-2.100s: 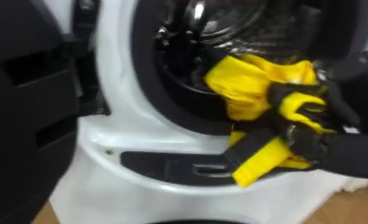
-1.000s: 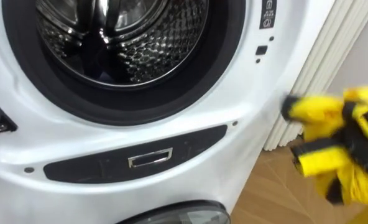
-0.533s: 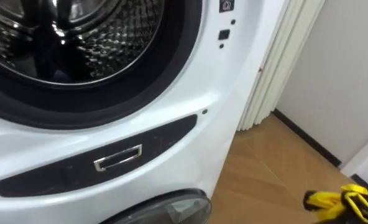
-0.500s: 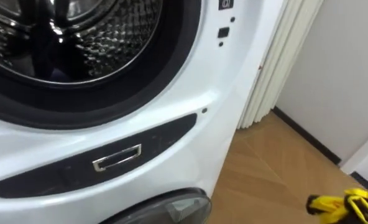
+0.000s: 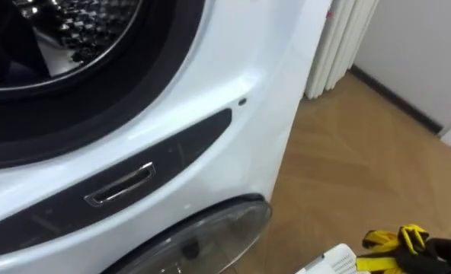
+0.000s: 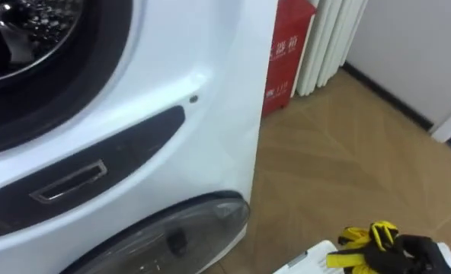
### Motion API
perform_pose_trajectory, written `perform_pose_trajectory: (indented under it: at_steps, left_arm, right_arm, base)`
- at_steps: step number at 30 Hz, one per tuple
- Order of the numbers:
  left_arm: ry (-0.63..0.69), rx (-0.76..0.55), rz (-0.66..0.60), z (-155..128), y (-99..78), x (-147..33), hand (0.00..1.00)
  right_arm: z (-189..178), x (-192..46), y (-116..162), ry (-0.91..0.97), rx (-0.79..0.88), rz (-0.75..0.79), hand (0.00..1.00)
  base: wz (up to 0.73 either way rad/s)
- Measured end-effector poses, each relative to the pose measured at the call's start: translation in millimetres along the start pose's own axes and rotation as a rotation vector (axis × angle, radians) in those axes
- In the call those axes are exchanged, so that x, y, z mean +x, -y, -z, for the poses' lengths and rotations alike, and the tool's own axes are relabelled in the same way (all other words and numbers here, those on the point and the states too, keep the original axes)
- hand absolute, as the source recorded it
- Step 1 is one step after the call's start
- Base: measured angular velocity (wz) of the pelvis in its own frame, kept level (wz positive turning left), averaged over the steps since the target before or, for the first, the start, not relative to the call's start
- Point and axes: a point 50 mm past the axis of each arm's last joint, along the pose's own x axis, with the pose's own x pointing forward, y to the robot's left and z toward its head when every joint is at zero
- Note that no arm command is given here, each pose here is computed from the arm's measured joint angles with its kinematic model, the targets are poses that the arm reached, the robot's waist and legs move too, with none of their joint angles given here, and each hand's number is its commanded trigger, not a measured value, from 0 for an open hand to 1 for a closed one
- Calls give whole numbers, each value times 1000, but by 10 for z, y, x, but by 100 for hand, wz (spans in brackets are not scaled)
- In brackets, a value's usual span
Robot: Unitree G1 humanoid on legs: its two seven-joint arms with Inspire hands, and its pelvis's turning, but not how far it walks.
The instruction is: Pick clothes from washing machine
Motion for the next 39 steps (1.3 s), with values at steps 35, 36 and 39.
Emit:
perform_pose_trajectory:
  at_steps: [35, 36, 39]
  left_arm:
    - [194, -82, 1, -477, 215, -54, 0]
    - [196, -79, 3, -479, 220, -55, 0]
    - [205, -76, 6, -488, 227, -59, 0]
  right_arm:
    - [-33, 34, 150, 43, 53, 421, 0]
    - [-33, 34, 150, 43, 54, 421, 0]
    - [-34, 34, 151, 43, 55, 423, 0]
  base:
    - [-1]
    - [0]
    - [0]
